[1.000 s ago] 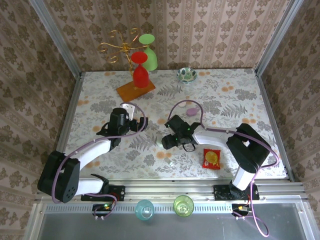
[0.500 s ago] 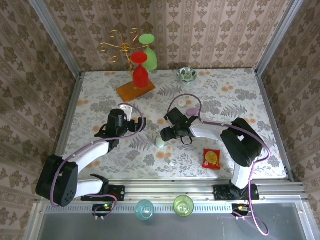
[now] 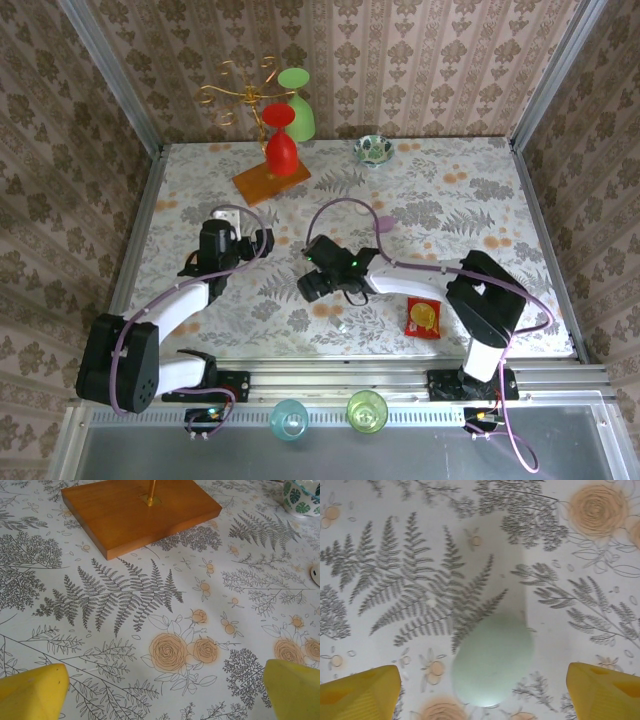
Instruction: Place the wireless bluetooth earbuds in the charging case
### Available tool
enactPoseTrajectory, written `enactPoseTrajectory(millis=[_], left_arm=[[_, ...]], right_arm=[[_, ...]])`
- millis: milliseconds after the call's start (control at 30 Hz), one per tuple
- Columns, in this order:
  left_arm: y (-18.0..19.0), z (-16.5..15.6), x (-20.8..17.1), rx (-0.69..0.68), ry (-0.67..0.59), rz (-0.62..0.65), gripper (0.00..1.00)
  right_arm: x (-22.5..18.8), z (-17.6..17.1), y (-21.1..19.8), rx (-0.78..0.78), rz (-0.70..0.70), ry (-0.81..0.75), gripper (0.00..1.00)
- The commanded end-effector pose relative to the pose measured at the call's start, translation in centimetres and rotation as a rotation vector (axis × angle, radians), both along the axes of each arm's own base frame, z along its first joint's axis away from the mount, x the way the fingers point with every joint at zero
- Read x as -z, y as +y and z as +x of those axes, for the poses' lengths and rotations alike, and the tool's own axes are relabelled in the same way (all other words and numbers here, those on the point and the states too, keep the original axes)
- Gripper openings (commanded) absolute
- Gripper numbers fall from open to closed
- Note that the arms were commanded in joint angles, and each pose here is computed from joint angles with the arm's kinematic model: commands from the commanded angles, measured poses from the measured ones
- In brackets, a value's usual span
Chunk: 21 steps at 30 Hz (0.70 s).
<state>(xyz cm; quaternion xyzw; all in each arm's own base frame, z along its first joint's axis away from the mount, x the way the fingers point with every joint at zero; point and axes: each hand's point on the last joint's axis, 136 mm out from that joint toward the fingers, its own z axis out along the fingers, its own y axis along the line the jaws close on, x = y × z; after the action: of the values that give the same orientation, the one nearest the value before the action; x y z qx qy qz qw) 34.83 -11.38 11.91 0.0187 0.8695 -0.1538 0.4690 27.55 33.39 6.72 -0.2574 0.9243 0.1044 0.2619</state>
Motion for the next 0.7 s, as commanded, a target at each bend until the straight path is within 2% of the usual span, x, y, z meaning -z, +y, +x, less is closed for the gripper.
enactPoseTrajectory(millis=[0,100,267,500,667], left_arm=[[-0.1,0.0,-1.1,0.003,-0.023,-0.037,1.0],[-0.6,-0.1,-1.2,0.028,-0.027,-0.049,1.0],[-0.8,-0.3,-1.6,0.04,-0.052,-0.07,1.0],[-0.7,-0.4,-1.5,0.043,-0.054,-0.058,1.0],[-0.8,-0.2,-1.4,0.045,-0.053,-0.061,1.0]], right_arm=[[1.2,0.8,-1.3,0.088,-0.116,-0.035,0.87],[2.4,0.6,-1.6,0.098,-0.157,-0.012,0.86],[3.2,0.8,-2.8,0.111,-0.247,0.002,0.77],[3.1,0.8,-3.5,0.096,-0.224,0.012,0.67],[3.5,0.7,-3.1,0.019,-0.182,0.033,0.64]])
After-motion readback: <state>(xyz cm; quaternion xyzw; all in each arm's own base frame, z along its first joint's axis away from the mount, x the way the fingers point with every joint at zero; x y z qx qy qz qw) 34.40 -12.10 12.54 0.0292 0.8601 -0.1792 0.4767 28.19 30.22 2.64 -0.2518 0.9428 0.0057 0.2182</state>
